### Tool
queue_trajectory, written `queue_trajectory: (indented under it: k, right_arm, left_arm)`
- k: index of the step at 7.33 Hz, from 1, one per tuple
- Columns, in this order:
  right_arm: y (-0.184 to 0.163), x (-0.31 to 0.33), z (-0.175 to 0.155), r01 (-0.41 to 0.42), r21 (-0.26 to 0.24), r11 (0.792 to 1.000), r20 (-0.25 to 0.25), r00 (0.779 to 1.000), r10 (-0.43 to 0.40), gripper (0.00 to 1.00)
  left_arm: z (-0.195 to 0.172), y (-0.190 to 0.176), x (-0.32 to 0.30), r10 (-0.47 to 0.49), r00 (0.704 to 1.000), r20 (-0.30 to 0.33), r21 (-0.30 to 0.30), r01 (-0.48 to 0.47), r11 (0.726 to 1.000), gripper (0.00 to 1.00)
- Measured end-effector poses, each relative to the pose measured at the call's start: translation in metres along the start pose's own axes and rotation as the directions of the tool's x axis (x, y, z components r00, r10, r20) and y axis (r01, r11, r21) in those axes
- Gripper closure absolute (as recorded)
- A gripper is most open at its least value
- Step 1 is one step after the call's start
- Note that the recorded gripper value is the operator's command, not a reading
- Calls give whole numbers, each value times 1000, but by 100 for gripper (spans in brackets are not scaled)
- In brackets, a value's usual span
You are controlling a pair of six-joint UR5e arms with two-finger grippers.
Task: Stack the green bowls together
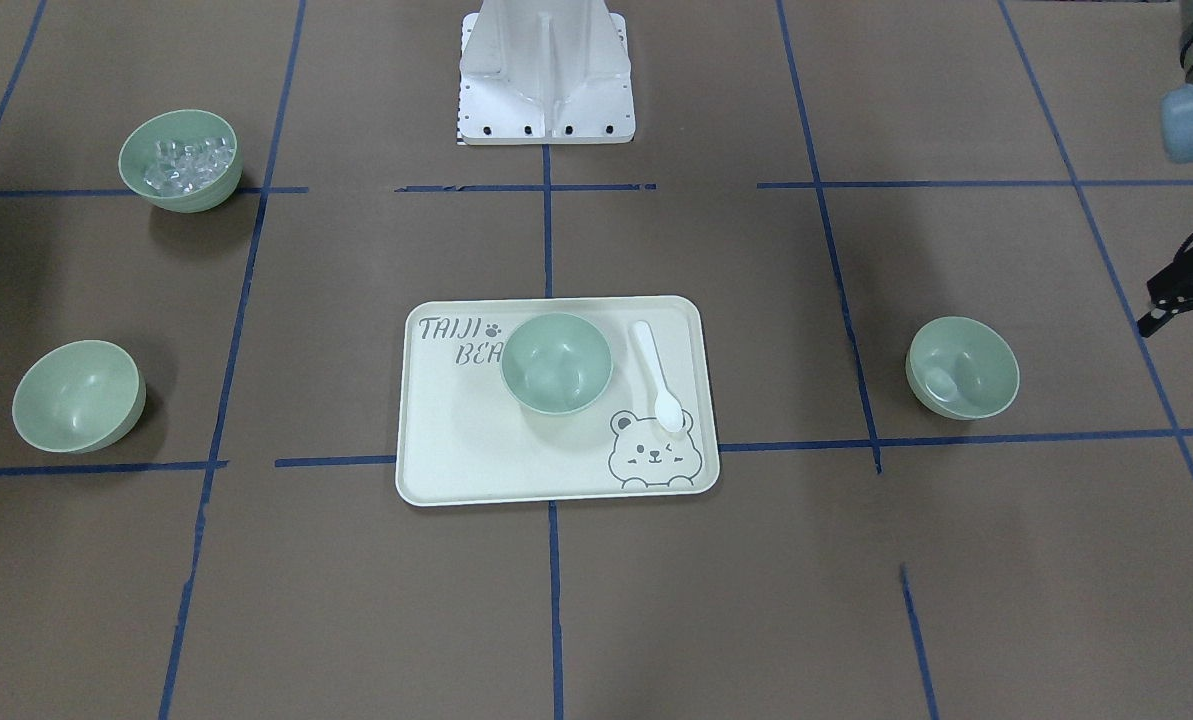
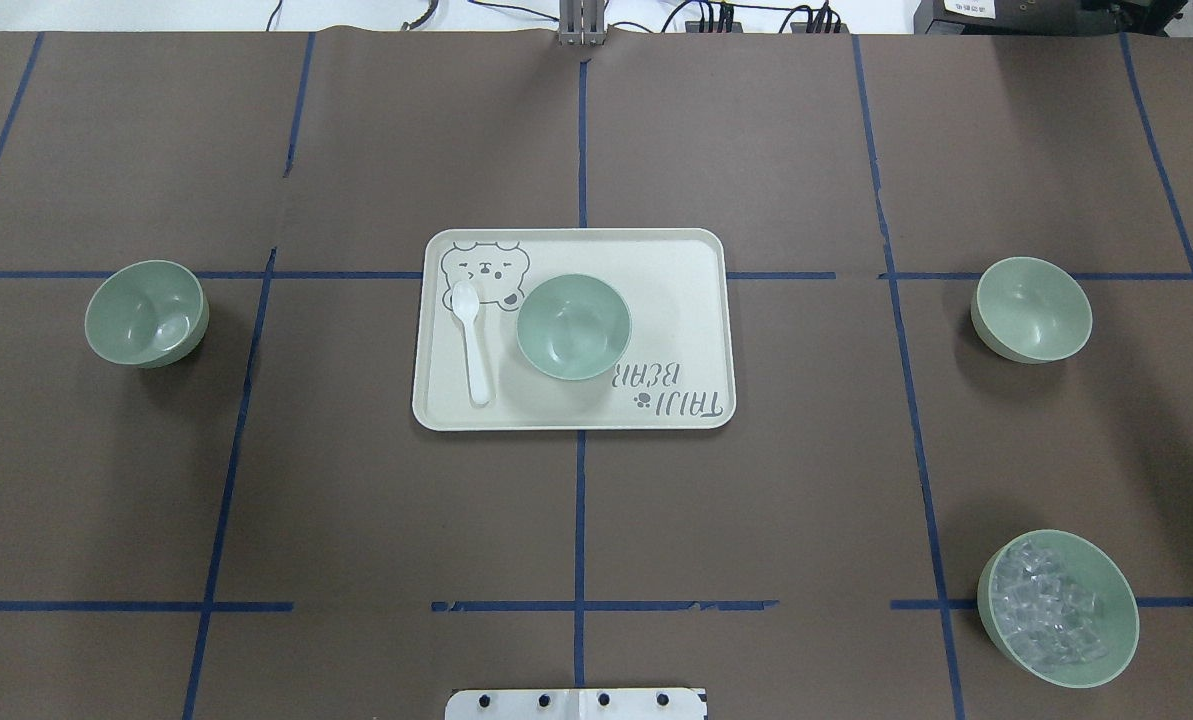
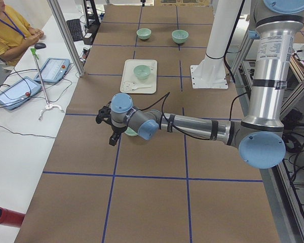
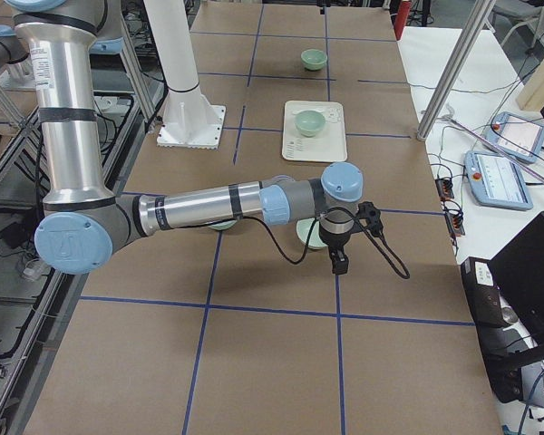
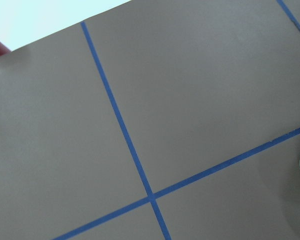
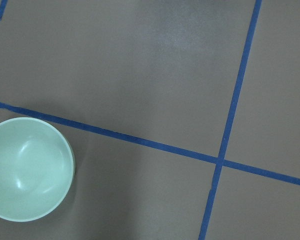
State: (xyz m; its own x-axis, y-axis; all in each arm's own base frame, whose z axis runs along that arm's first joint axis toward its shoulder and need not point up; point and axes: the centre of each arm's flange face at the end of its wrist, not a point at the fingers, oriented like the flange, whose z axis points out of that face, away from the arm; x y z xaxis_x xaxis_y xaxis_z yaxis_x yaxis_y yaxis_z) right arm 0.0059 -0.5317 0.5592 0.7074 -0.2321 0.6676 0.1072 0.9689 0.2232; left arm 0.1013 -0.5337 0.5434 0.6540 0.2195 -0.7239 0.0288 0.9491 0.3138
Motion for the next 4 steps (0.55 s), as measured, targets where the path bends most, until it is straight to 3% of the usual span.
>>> queue_trajectory:
  k: [2, 4]
  right_arm:
    - [0, -1, 0, -5, 1, 1000, 1, 1000, 5, 0]
    - [0, -1, 0, -4, 1, 1000, 1, 1000, 4, 0]
  left_arm:
    - [39, 10, 41, -134, 990, 45, 18, 133, 991, 9]
    - [73, 24, 69, -186, 980, 74, 11, 186, 982, 10]
